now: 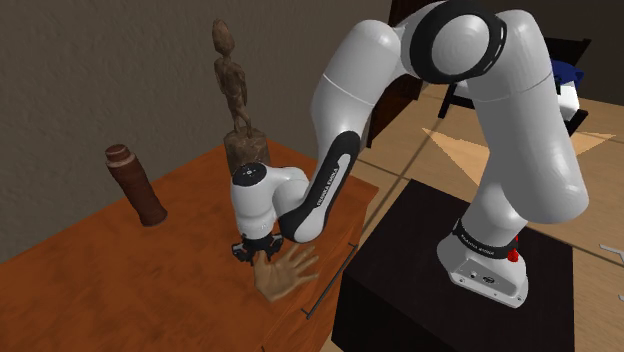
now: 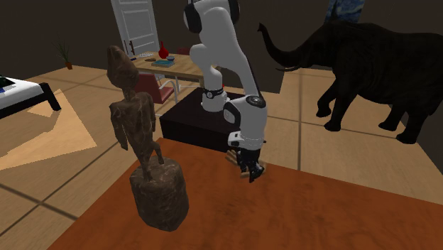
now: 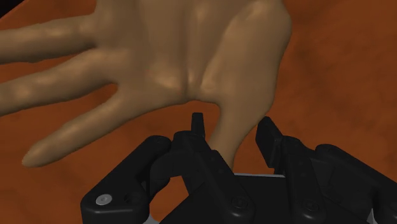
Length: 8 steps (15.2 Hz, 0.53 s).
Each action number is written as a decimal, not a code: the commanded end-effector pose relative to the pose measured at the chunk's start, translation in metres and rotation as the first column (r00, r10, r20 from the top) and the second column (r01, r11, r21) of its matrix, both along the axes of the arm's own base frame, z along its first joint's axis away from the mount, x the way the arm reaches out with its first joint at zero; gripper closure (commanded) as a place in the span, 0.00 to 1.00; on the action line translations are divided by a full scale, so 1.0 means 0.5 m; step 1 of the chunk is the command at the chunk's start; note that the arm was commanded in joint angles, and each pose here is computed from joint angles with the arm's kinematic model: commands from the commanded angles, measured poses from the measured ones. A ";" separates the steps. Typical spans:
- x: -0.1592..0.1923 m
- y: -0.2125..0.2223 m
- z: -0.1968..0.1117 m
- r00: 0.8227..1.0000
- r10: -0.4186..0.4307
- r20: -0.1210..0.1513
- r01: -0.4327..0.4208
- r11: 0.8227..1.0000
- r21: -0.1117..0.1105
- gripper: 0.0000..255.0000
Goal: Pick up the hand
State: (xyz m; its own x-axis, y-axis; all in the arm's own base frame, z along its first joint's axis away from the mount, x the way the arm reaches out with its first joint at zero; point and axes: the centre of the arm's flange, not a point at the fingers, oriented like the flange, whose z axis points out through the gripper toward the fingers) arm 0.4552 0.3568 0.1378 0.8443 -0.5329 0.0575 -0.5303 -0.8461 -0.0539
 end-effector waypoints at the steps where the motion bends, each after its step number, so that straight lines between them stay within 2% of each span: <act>1: 0.000 0.000 0.018 1.000 0.000 0.000 0.000 1.000 0.000 1.00; 8: 0.000 0.000 0.092 1.000 0.000 0.000 0.000 1.000 0.000 1.00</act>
State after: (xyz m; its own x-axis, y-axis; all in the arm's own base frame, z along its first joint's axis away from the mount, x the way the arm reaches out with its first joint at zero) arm 0.4546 0.3572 0.1777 0.8442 -0.5329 0.0575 -0.5303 -0.8461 -0.0542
